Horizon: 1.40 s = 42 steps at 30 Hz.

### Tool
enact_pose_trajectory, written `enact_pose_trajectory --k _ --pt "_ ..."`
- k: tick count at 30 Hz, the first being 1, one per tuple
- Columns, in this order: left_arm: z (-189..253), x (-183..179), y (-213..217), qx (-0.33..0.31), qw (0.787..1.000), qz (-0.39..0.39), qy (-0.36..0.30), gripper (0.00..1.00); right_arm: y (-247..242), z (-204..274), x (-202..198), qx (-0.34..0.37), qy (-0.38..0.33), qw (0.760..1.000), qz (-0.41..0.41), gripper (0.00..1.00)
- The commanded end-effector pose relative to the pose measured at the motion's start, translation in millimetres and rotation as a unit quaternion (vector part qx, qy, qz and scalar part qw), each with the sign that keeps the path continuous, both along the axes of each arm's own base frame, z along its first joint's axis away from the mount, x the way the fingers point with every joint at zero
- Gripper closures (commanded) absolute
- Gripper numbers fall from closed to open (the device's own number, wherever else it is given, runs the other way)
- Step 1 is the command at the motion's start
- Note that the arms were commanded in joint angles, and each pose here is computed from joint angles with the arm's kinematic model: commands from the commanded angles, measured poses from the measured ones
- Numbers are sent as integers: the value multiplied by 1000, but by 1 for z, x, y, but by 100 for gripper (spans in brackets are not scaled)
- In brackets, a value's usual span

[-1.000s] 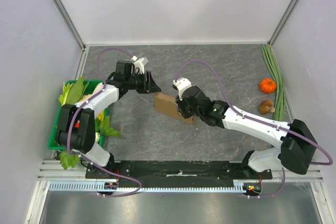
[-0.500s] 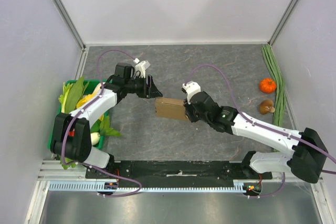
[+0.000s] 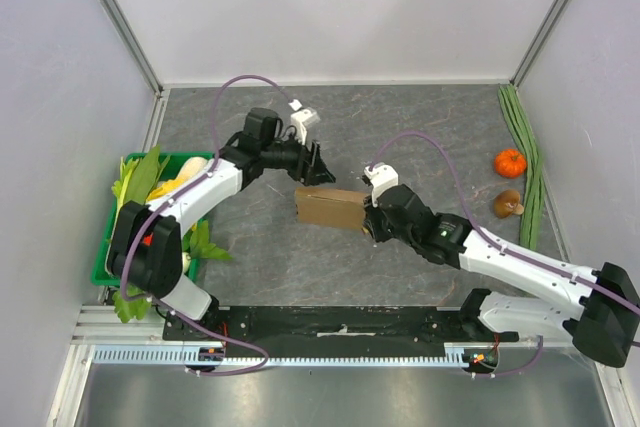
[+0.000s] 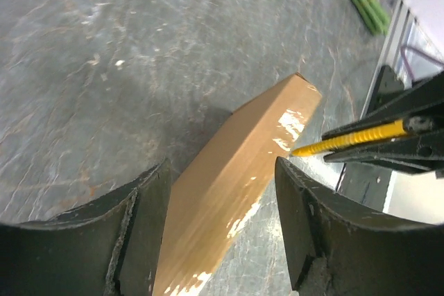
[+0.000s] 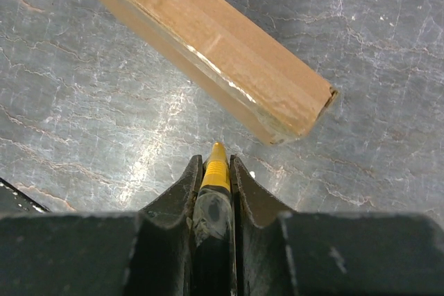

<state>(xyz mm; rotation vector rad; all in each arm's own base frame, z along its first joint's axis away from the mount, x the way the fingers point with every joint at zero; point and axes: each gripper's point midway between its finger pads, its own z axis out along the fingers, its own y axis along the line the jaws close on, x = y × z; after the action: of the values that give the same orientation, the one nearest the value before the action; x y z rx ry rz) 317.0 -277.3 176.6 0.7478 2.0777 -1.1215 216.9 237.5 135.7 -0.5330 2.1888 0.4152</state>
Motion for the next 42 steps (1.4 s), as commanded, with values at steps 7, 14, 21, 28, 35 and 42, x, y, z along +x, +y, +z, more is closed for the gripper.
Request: enact_pose_trajectory --k 7,14,21,28,35,42 --pt "-5 -21 -38 47 982 -158 -92 30 -22 0 -4 11 2 999 -48 100" --pt "-39 -44 -55 97 973 -196 -79 29 -34 -1 -1 14 5 998 -65 100" --pt "-53 -57 -63 120 966 -220 -70 23 -43 -2 5 19 10 997 -78 100" --pt "-73 -47 -59 190 958 -190 -101 33 -49 6 12 27 2 995 -94 100" --pt "-72 -26 -46 239 953 -121 -144 46 -62 49 28 51 -45 990 -125 100" --pt "-53 -11 -27 249 940 -58 -224 51 -78 95 60 69 -107 974 -187 100"
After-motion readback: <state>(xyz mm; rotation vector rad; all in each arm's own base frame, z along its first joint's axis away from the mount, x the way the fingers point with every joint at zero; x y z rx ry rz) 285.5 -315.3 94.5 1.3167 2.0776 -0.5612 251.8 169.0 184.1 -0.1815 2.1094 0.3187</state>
